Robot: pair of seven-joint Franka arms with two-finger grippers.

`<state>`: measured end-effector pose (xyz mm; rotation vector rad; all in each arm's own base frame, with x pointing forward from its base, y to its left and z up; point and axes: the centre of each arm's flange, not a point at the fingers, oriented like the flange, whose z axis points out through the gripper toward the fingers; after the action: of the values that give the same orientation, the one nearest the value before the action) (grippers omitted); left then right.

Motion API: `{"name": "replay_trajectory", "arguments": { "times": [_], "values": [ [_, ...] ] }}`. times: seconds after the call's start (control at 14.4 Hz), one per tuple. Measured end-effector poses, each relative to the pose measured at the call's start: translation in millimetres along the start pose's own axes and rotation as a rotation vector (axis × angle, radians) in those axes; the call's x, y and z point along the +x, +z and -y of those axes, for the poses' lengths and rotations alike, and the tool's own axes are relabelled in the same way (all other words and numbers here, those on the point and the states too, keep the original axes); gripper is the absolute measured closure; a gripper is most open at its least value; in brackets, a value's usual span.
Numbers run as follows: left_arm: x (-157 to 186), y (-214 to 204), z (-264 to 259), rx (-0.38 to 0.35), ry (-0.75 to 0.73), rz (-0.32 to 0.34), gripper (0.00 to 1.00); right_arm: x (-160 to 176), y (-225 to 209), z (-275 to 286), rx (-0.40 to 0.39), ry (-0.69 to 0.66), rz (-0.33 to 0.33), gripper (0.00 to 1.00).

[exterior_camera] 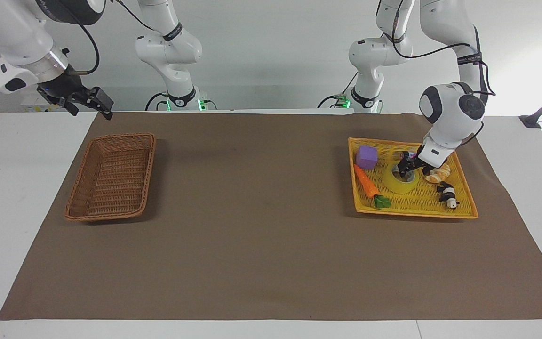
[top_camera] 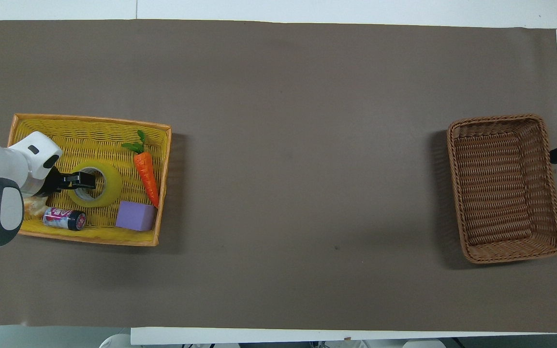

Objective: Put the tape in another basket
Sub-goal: 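Grasp the tape roll with the left gripper and lift it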

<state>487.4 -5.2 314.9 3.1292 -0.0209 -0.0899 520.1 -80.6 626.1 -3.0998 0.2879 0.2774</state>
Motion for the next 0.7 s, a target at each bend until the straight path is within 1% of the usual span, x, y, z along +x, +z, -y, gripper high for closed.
{"name": "replay_trajectory", "arguments": {
  "times": [0.21, 0.28, 0.35, 0.56, 0.63, 0.7],
  "values": [
    [2, 14, -10, 0.001, 0.005, 0.012, 0.10, 0, 0, 0, 0.000, 0.000, 0.000, 0.00],
    [2, 12, -10, 0.000, 0.002, 0.007, 0.21, 0, 0, 0, 0.000, 0.000, 0.000, 0.00],
    [2, 10, -10, 0.001, -0.002, 0.004, 0.35, 0, 0, 0, 0.000, 0.000, 0.000, 0.00],
    [4, 8, -3, 0.001, -0.017, 0.000, 0.71, 0, 0, 0, 0.000, 0.000, 0.000, 0.00],
    [6, 6, -5, 0.001, -0.013, 0.002, 0.78, 0, 0, 0, 0.000, 0.000, 0.000, 0.00],
    [9, 2, -5, 0.001, -0.013, 0.006, 0.78, 0, 0, 0, 0.000, 0.000, 0.000, 0.00]
  ]
}}
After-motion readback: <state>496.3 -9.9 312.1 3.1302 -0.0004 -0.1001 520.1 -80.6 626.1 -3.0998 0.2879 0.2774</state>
